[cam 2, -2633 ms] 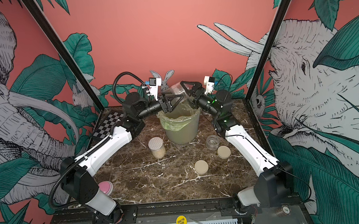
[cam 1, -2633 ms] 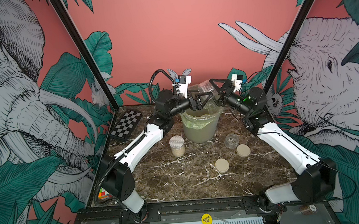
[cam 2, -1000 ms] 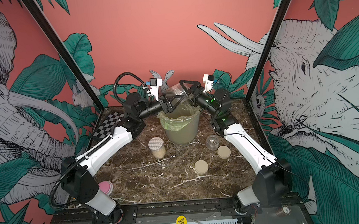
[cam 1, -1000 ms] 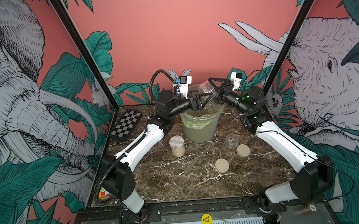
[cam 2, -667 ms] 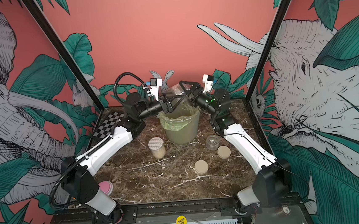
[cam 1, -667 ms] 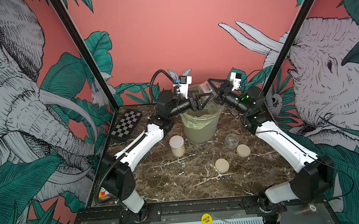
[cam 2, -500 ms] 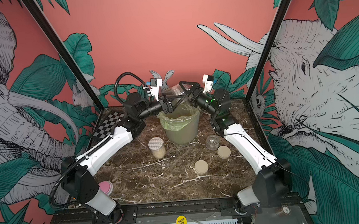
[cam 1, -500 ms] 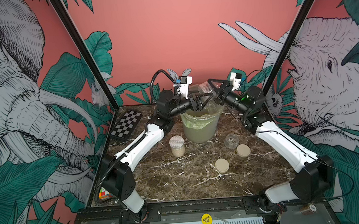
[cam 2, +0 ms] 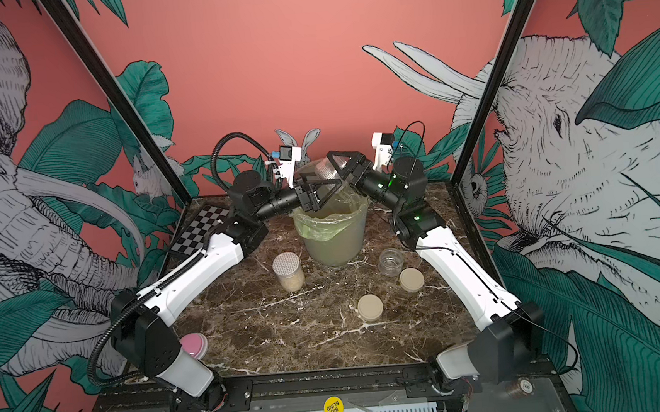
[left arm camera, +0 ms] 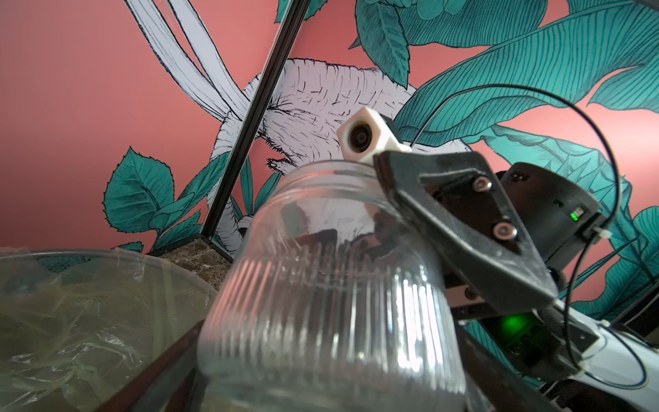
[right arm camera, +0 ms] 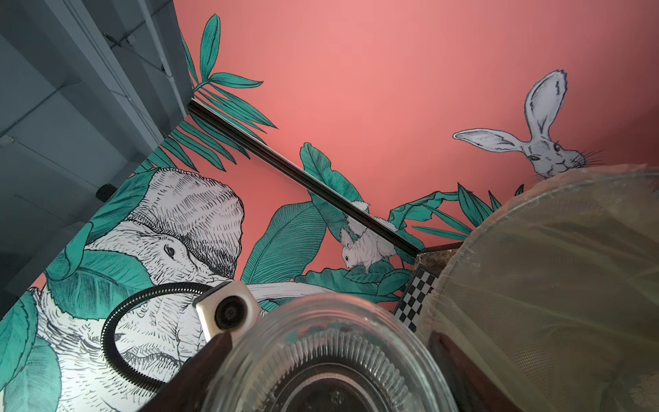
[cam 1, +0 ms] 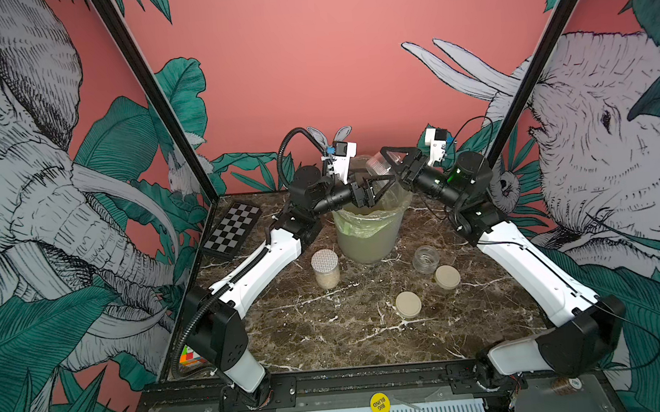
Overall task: Empty moldy rice from jars
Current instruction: Place the jar at the center of the board.
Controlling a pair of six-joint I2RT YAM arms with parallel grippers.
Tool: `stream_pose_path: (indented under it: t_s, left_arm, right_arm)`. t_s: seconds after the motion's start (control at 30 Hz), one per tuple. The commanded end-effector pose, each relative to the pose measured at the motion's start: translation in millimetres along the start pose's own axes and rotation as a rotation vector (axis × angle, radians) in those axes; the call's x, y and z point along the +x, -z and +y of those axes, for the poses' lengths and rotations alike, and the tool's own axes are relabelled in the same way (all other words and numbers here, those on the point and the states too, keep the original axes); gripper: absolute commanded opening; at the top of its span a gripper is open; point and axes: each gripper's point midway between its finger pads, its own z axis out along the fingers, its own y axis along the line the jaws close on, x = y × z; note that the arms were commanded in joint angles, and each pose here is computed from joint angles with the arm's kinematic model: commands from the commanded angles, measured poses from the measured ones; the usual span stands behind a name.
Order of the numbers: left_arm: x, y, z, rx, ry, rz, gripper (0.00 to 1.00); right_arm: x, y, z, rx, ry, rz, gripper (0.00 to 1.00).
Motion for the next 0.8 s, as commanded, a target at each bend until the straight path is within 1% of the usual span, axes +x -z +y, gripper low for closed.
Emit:
stream_pose_path:
  t_s: [0.0,0.2,0.37,0.57,0.7,0.77]
  left_arm:
    - [-15,11,-20,0.011,-0.063,-0.024,1.0]
    - [-17,18,-30,0.023,-0.089,-0.016,1.0]
    - [-11,35,-35,-0.035,-0.137,0.047,1.0]
    - [10,76,-18,-0.262,-0.189,0.122,1.0]
    - [37,106,3,-0.414,-0.169,0.178,1.0]
    - [52,116,13,-0.465,-0.142,0.209,1.0]
  right_arm:
    - [-18,12,36,-0.065,0.077,-0.064,0.28]
    - [-18,16,37,-0.038,0.12,-0.064,0.27]
    - [-19,26,44,-0.005,0.2,-0.052,0.27]
    - [-7,52,45,0.069,0.332,0.002,0.27]
    - [11,74,34,0.131,0.414,0.058,0.27]
    - [23,84,22,0.168,0.457,0.096,0.27]
